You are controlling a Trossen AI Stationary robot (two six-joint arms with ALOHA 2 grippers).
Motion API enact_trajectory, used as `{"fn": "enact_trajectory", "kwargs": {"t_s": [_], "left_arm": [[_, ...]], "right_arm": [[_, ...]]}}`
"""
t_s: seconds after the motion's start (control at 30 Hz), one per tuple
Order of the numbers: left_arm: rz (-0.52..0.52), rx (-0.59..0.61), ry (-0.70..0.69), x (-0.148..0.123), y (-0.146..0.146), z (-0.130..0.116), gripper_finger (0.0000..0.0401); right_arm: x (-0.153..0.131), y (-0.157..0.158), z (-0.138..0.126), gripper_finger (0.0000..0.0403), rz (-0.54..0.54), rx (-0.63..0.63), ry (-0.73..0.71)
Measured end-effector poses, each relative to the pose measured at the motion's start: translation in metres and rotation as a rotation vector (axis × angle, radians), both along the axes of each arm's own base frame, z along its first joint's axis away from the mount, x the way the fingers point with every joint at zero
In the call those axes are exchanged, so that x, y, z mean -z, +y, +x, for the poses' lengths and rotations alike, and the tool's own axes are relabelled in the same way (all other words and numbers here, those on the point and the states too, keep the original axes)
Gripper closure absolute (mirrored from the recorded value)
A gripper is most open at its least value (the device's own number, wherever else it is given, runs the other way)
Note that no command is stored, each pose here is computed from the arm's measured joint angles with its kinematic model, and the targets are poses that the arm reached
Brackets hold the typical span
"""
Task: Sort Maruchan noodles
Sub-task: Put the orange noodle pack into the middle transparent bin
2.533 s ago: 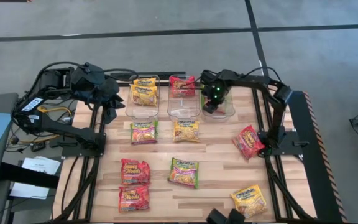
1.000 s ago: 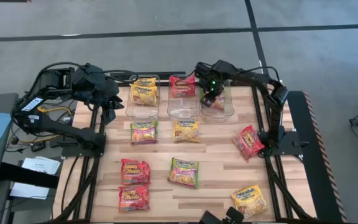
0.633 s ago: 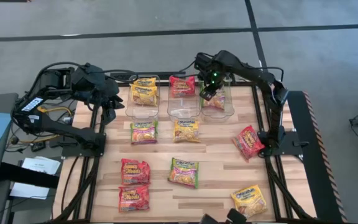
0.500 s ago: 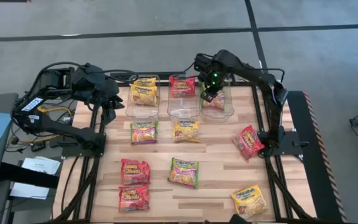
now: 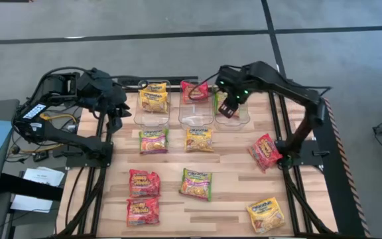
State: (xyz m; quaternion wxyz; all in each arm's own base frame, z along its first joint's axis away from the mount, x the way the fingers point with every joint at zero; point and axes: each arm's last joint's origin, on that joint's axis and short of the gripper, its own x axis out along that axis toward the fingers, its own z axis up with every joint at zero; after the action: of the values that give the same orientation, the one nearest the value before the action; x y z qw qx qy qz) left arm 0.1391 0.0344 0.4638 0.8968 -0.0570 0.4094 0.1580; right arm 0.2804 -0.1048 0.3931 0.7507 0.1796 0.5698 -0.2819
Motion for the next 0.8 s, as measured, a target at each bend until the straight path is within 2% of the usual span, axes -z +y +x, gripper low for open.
{"fn": "enact_trajectory", "kwargs": {"t_s": [0.17, 0.47, 0.63, 0.8], "left_arm": [[0.006, 0.015, 0.032, 0.002, 0.000, -0.002, 0.0288], [0.021, 0.038, 0.049, 0.002, -0.001, -0.003, 0.0288], [0.047, 0.071, 0.058, 0.002, -0.001, -0.003, 0.0288], [0.051, 0.075, 0.059, 0.002, -0.001, -0.003, 0.0288]], "right_arm": [[-0.019, 0.025, -0.033, 0.0211, -0.079, 0.117, -0.081], [0.015, 0.066, -0.106, 0.0211, 0.018, 0.395, -0.101], [0.037, 0.081, -0.122, 0.0200, 0.096, 0.453, -0.075], [0.062, 0.088, -0.125, 0.0169, 0.168, 0.487, 0.019]]}}
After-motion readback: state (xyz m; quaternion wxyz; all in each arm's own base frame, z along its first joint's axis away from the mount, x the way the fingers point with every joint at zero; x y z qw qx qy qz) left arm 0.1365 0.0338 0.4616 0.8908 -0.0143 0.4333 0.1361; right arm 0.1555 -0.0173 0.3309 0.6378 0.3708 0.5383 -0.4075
